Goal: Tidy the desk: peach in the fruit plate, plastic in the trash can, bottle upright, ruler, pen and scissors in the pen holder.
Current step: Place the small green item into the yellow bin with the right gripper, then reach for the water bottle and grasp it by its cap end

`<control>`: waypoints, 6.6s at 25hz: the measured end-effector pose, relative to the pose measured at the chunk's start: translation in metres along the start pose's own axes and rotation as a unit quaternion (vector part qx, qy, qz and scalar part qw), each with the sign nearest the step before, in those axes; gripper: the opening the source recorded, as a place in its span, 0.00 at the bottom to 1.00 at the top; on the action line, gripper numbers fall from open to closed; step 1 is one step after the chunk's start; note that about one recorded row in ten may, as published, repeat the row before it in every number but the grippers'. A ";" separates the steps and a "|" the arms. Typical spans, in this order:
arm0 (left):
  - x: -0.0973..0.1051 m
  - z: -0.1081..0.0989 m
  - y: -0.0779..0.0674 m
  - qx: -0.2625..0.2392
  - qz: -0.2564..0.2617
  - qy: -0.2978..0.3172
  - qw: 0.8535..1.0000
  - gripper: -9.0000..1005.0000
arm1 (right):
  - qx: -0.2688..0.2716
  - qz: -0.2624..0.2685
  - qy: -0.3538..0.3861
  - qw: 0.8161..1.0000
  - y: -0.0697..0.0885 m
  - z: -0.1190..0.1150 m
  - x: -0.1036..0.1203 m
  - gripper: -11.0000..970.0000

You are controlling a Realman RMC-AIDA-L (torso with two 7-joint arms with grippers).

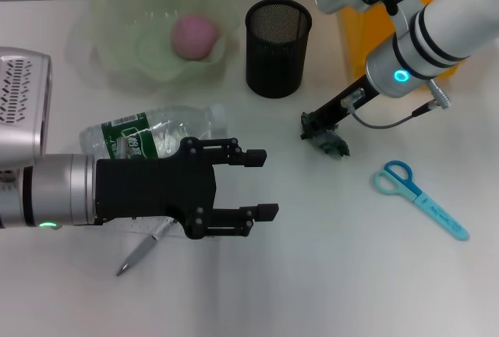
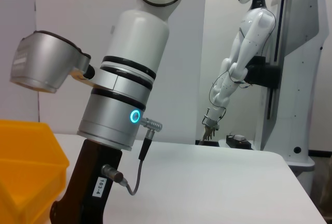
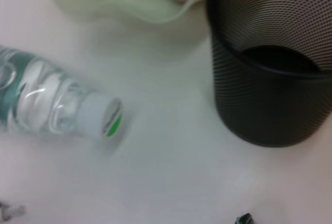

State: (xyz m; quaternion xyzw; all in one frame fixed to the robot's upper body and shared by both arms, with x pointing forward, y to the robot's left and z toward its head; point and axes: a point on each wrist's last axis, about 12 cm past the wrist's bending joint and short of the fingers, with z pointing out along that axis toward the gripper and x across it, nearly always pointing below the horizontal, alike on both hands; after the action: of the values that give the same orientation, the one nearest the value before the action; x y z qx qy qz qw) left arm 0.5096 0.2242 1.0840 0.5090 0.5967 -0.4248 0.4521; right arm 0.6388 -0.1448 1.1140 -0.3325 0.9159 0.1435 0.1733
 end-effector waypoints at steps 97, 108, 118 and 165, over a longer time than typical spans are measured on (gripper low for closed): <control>0.002 -0.002 0.007 -0.051 -0.018 -0.034 0.998 0.71 | -0.089 -0.013 -0.616 0.782 -0.002 -0.066 0.271 0.62; -0.040 -0.009 0.037 -0.114 -0.021 -0.053 0.992 0.71 | -0.100 -0.006 -0.613 0.783 -0.002 -0.064 0.265 0.62; -0.108 0.023 0.075 -0.123 -0.062 0.181 0.974 0.71 | -0.109 0.014 -0.611 0.784 -0.002 -0.059 0.264 0.62; -0.092 0.102 0.095 -0.203 0.020 0.496 0.844 0.72 | -0.129 0.025 -0.610 0.782 0.000 -0.052 0.252 0.62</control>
State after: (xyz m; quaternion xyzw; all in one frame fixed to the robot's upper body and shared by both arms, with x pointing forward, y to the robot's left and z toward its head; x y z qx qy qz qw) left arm 0.6210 0.1167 1.1453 0.5610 0.8036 0.0238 0.1975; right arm 0.4464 -0.3056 1.0564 -0.1719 0.6001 0.4375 0.6472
